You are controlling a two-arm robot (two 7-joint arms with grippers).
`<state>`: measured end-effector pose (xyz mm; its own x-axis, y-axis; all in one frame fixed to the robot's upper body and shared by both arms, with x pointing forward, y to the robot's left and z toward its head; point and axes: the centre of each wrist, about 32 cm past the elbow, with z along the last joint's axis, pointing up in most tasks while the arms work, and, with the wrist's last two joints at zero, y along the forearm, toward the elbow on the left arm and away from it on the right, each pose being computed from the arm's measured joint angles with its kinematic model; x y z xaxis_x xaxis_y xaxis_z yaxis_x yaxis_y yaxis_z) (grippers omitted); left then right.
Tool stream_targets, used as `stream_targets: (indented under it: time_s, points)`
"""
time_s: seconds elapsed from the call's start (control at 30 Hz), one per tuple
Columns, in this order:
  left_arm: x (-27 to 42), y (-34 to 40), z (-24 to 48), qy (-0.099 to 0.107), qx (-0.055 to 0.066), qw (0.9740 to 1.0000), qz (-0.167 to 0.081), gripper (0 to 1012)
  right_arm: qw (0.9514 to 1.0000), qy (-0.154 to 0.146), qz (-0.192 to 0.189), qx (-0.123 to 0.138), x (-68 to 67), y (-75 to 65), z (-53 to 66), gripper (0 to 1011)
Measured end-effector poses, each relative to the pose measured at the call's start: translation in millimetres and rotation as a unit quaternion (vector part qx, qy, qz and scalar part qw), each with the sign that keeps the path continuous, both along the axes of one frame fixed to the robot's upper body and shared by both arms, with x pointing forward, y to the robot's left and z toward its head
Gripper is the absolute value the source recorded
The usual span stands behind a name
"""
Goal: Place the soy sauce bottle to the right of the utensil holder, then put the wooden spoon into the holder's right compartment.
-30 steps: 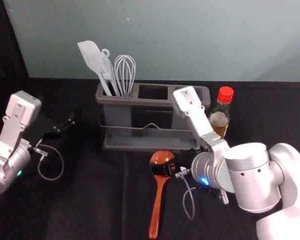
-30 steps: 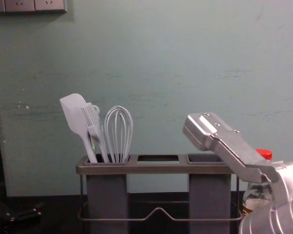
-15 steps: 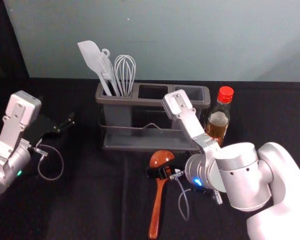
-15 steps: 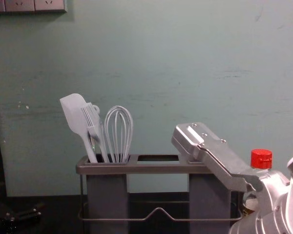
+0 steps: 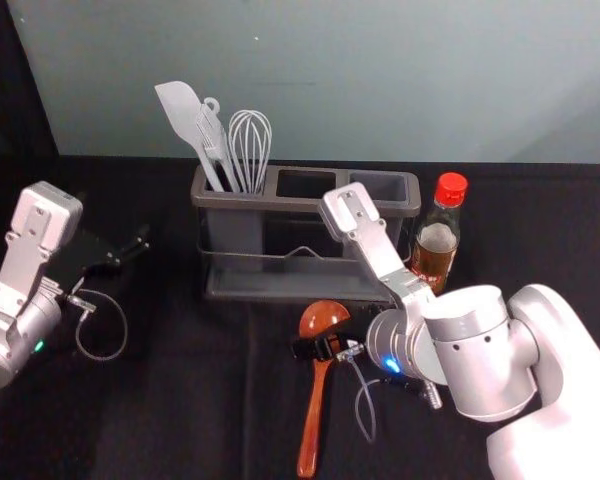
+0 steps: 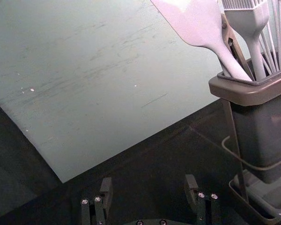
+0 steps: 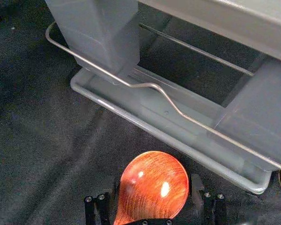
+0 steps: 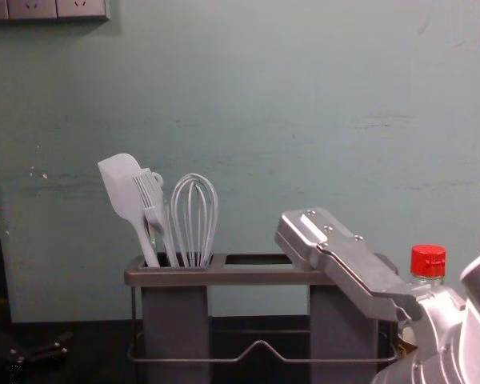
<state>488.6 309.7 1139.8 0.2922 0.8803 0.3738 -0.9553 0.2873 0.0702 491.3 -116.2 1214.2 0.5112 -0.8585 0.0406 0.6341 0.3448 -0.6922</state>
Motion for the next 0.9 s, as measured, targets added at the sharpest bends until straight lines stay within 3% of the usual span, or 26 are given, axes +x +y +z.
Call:
stream_targets:
  time_s: [0.37,0.6,0.9]
  points:
    - [0.0,0.0,0.0,0.000,0.000,1.0000,0.000,1005,1.0000,-0.002,0.001,-0.007,-0.3,1.3,-0.6,1004]
    - [0.0,0.0,0.0,0.000,0.000,1.0000,0.000,1005,1.0000,-0.004,0.001,-0.007,-0.8,1.4,-0.7,874]
    - [0.0,0.0,0.0,0.000,0.000,1.0000,0.000,1005,0.9999,-0.013,0.005,0.000,-7.8,-2.9,8.1,868]
